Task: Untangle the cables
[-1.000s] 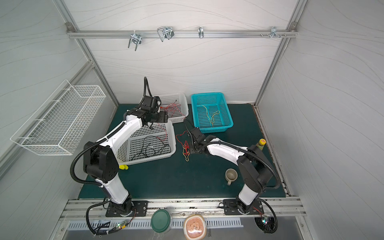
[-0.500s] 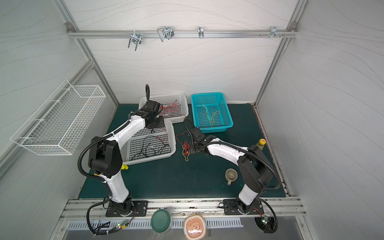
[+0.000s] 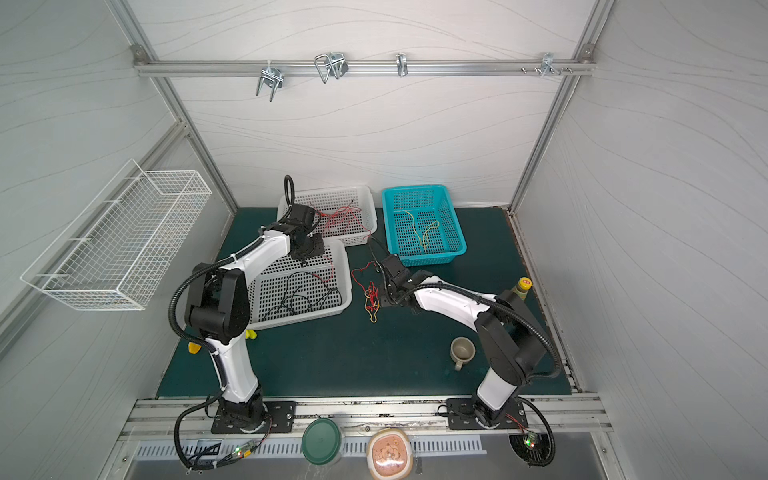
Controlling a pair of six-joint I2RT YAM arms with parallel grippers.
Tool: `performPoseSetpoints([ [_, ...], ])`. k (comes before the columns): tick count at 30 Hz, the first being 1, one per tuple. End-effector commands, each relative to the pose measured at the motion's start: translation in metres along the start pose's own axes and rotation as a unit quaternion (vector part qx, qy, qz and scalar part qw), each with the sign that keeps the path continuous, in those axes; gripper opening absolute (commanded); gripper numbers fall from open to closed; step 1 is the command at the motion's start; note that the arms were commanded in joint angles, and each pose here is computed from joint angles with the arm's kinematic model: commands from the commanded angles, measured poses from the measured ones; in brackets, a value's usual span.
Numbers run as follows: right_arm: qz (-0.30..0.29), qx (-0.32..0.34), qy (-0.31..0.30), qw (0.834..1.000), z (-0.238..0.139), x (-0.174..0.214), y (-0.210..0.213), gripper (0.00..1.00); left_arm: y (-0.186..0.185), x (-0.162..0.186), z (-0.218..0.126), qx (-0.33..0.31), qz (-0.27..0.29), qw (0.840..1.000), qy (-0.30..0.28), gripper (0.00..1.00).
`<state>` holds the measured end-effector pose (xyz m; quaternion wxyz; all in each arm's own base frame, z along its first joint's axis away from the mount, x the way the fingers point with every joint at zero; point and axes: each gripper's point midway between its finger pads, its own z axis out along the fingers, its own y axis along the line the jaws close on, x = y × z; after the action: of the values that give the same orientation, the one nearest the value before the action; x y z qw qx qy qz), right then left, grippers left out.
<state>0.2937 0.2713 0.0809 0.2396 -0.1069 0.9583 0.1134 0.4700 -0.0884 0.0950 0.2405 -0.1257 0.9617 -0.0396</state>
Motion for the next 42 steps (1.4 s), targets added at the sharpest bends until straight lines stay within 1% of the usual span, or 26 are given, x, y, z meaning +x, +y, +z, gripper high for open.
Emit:
performPoseSetpoints([
  [1,0.005,0.012,0.001,1.0,0.001,0.001,-0.003,0.6,-0.012,-0.022,-0.003,0.018,-0.011,0.999,-0.027,0.27],
  [5,0.007,0.014,0.002,1.0,0.002,0.002,-0.004,0.6,-0.014,-0.025,-0.007,0.02,-0.01,0.999,-0.032,0.07],
  [7,0.008,0.014,0.001,1.0,0.002,0.002,-0.004,0.6,-0.015,-0.028,-0.011,0.023,-0.007,0.999,-0.036,0.0],
  [14,0.007,0.015,0.003,1.0,0.006,0.001,-0.003,0.6,-0.033,-0.05,-0.048,0.067,0.007,0.996,-0.06,0.0],
  [18,0.006,0.014,0.004,1.0,0.007,0.0,-0.002,0.6,-0.042,-0.082,-0.08,0.102,0.006,0.989,-0.103,0.0],
  [23,0.005,0.014,0.003,1.0,0.007,-0.001,-0.001,0.6,-0.034,-0.136,-0.109,0.135,-0.032,0.978,-0.157,0.0],
  [26,0.004,0.015,0.005,1.0,0.007,-0.002,-0.001,0.6,-0.024,-0.163,-0.114,0.143,-0.063,0.969,-0.19,0.0],
  [30,0.003,0.018,0.007,1.0,0.007,-0.002,-0.001,0.6,-0.011,-0.194,-0.108,0.155,-0.099,0.954,-0.238,0.0],
  [32,0.003,0.018,0.009,1.0,0.007,-0.003,-0.001,0.6,-0.008,-0.204,-0.097,0.149,-0.101,0.951,-0.25,0.0],
  [34,0.003,0.021,0.011,1.0,0.007,-0.003,-0.001,0.6,-0.008,-0.208,-0.081,0.141,-0.094,0.953,-0.252,0.0],
  [36,0.002,0.023,0.012,1.0,0.007,-0.003,-0.001,0.6,-0.008,-0.207,-0.062,0.137,-0.089,0.957,-0.24,0.0],
  [42,0.003,0.025,0.015,1.0,0.008,-0.004,0.0,0.6,-0.004,-0.183,-0.012,0.119,-0.071,0.971,-0.196,0.0],
])
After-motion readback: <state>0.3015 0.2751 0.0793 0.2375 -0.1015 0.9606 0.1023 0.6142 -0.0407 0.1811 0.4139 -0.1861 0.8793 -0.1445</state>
